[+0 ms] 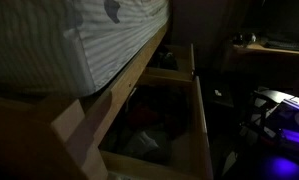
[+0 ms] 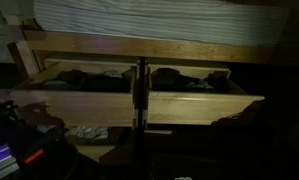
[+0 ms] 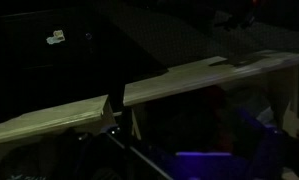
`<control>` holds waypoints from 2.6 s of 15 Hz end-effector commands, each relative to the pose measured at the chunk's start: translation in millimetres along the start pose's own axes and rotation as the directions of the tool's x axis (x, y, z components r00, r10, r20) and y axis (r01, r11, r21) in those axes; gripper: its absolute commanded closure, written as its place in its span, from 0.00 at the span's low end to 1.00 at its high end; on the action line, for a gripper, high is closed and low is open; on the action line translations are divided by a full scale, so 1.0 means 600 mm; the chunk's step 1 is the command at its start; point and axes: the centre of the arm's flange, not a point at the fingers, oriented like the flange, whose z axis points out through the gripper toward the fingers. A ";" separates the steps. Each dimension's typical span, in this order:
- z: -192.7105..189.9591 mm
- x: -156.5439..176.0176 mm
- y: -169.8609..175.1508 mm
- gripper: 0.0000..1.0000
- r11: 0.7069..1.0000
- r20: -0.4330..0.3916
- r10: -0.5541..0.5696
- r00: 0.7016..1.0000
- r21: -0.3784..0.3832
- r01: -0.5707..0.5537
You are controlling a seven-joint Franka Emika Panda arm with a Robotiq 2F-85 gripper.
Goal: Pick the garment on top of the orange garment in the top left drawer and put it in the top right drawer
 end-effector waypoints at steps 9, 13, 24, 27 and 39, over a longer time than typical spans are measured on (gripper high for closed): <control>0.000 0.000 0.000 0.00 1.000 0.000 0.000 1.000 0.000 0.000; 0.125 0.029 -0.003 0.00 0.993 0.090 0.106 0.990 0.051 -0.111; 0.293 0.245 -0.337 0.00 0.971 -0.321 0.224 0.920 -0.001 -0.237; 0.263 0.226 -0.370 0.00 0.976 -0.335 0.217 0.917 0.038 -0.216; 0.546 0.305 -0.347 0.00 0.966 -0.237 0.212 0.948 -0.098 -0.240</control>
